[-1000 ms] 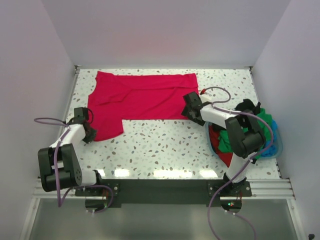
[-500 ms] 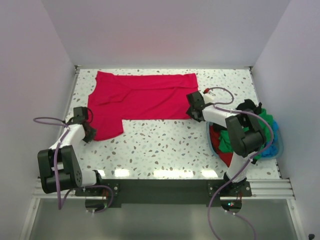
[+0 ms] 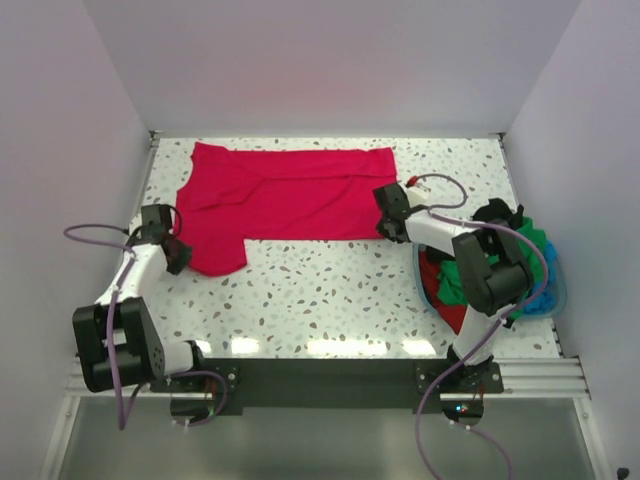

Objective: Fold and stack the t-shirts
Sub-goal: Fold the tshirt

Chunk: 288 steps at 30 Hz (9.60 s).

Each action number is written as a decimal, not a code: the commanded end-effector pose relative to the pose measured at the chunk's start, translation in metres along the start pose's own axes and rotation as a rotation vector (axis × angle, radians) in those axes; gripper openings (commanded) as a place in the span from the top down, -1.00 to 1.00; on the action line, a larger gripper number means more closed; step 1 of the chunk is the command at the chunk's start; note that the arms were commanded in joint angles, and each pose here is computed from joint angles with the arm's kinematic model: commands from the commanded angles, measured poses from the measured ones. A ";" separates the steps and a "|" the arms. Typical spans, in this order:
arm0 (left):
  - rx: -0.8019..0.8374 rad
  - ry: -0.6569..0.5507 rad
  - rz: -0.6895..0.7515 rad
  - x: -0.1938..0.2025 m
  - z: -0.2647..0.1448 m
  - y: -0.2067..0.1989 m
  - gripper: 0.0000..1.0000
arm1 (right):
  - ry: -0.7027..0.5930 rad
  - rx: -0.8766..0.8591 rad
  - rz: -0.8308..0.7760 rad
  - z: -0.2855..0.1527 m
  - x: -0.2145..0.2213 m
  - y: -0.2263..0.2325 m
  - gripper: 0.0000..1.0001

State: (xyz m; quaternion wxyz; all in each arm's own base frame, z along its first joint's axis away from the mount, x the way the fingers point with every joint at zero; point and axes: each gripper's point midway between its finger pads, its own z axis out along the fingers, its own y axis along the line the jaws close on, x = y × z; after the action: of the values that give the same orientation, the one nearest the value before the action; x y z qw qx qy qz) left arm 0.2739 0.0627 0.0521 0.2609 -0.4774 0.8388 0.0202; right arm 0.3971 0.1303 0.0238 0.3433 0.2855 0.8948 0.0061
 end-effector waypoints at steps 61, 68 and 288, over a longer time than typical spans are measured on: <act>0.455 -0.136 -0.097 -0.184 0.029 -0.254 1.00 | -0.093 -0.054 -0.141 0.069 -0.150 0.097 1.00; 0.444 -0.184 -0.102 -0.196 0.018 -0.249 1.00 | -0.107 -0.059 -0.135 0.061 -0.150 0.091 1.00; 0.558 -0.026 0.157 0.064 0.083 -0.452 -1.00 | 0.401 -0.647 -0.476 -0.256 0.177 0.049 -0.97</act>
State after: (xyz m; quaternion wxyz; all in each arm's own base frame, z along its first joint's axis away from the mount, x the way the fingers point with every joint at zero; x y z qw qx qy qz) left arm 0.6765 -0.2448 0.0594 0.4233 -0.2912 0.8108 -0.2805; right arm 0.1548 0.3278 0.1091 0.2045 -0.0881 0.9355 0.2744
